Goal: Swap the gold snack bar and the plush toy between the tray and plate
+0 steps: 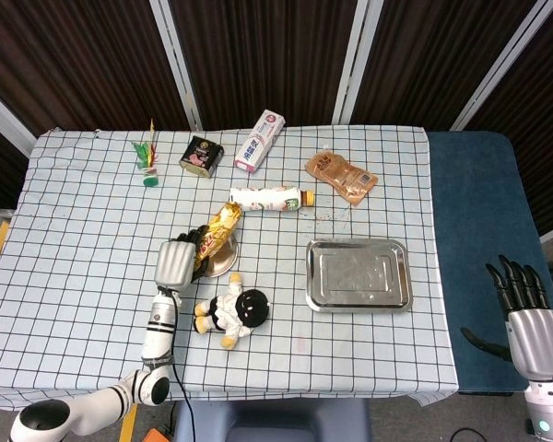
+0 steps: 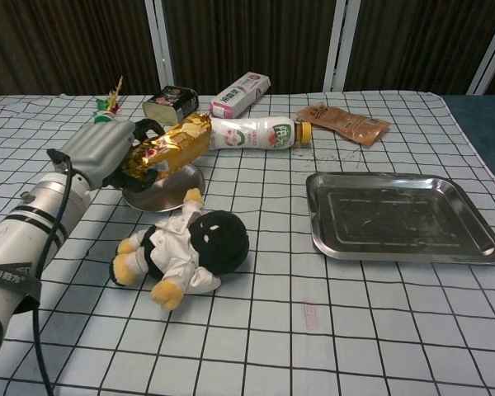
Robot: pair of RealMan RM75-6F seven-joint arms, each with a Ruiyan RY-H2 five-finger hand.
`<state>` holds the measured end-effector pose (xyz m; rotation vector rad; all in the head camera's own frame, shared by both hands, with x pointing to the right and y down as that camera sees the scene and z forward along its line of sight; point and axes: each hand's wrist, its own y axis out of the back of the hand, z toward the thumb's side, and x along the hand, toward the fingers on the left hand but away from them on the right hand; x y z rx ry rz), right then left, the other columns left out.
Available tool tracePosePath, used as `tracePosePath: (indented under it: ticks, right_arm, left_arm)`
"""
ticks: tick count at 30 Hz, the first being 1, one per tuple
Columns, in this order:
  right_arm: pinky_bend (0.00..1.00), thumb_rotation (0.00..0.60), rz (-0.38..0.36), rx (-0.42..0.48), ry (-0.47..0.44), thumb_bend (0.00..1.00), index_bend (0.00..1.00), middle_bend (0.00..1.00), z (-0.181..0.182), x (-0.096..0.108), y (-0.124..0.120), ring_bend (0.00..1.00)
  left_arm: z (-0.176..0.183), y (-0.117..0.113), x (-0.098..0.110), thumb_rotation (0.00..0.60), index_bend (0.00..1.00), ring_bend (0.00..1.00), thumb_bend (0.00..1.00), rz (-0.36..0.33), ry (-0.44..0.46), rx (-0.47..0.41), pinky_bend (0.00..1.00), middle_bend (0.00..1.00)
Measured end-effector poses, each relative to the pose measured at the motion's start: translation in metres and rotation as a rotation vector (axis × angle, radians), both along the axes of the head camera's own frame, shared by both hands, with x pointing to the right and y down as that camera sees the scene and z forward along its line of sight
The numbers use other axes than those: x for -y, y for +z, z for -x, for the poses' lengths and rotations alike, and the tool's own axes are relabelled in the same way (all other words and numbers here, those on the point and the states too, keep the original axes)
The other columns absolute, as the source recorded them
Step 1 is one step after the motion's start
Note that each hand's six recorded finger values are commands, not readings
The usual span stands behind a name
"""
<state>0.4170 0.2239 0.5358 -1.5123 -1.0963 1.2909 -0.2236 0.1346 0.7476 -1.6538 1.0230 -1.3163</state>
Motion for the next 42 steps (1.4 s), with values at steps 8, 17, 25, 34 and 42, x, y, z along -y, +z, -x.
tracePosePath:
  ticks: [8, 17, 25, 34, 42]
  right_arm:
    - [0.00, 0.600, 0.004, -0.006, 0.007, 0.04, 0.00, 0.00, -0.001, 0.001, 0.002, 0.00]
    - [0.00, 0.600, -0.002, 0.004, 0.008, 0.04, 0.00, 0.00, -0.001, 0.001, -0.001, 0.00]
    - [0.00, 0.600, 0.008, -0.004, 0.003, 0.04, 0.00, 0.00, 0.000, 0.000, 0.002, 0.00]
    - [0.00, 0.600, 0.023, -0.008, 0.000, 0.04, 0.00, 0.00, 0.001, -0.001, 0.004, 0.00]
    - [0.00, 0.600, 0.059, -0.018, -0.028, 0.04, 0.00, 0.00, 0.004, -0.001, 0.012, 0.00]
  left_arm:
    - [0.015, 0.008, -0.017, 0.600, 0.53, 0.59, 0.53, 0.044, -0.012, 0.005, 0.63, 0.60]
    - [0.018, 0.007, -0.022, 0.600, 0.29, 0.31, 0.50, 0.029, 0.017, 0.039, 0.42, 0.31]
    - [0.030, 0.005, -0.026, 0.600, 0.07, 0.07, 0.50, 0.075, 0.025, 0.080, 0.22, 0.09]
    - [0.046, -0.011, -0.028, 0.600, 0.00, 0.00, 0.48, 0.093, 0.030, 0.070, 0.14, 0.00]
    - [0.108, -0.062, -0.037, 0.600, 0.03, 0.01, 0.48, 0.075, 0.030, 0.096, 0.14, 0.05]
